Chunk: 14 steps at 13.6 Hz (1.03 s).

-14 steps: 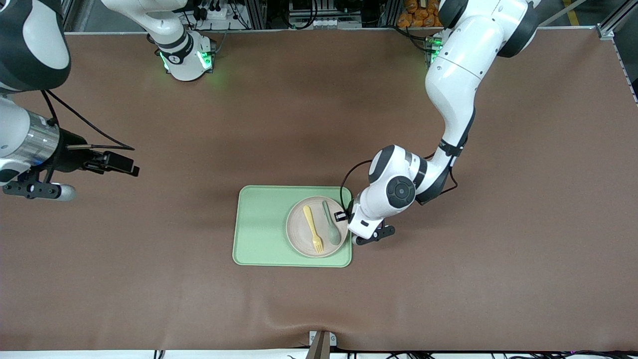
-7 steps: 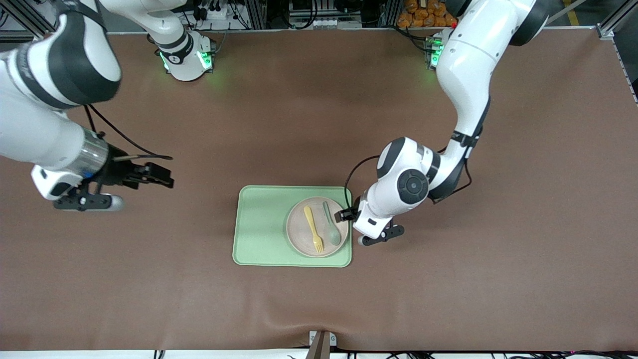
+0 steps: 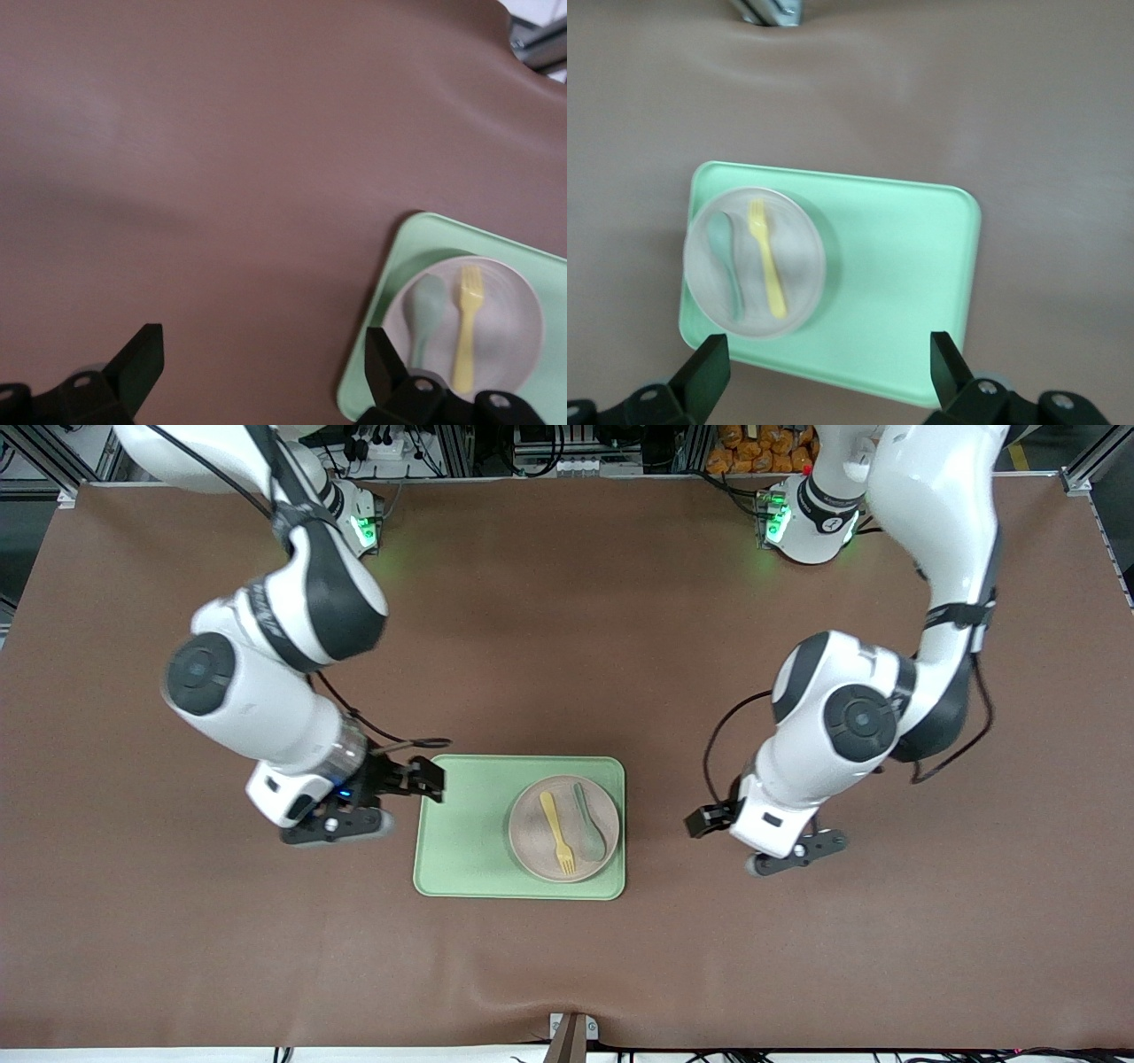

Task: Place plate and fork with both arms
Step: 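Withdraw the left gripper while the right gripper reaches the yellow fork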

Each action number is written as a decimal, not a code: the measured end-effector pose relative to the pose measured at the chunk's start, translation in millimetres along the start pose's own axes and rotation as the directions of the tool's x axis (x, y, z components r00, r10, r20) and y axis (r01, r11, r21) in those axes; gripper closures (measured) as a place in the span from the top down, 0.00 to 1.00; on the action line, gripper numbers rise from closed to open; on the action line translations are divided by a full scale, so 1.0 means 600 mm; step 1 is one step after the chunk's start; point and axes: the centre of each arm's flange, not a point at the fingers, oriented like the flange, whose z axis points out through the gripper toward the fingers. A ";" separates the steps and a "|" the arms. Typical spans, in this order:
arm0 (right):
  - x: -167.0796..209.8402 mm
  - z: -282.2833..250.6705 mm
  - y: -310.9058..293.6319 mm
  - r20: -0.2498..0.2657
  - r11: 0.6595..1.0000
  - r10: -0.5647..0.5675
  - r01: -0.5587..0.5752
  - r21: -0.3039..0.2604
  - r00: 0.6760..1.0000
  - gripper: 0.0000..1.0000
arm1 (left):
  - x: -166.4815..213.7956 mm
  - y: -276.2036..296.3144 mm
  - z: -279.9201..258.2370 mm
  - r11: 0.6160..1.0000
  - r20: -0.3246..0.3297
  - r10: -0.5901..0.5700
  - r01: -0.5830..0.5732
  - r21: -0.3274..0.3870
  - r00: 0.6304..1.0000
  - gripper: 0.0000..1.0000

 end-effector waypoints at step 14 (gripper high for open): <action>-0.044 0.338 -0.185 -0.124 0.972 -0.224 0.213 -0.100 0.967 0.79 | -0.048 -0.353 -0.383 0.975 0.057 0.185 -0.191 0.116 0.981 1.00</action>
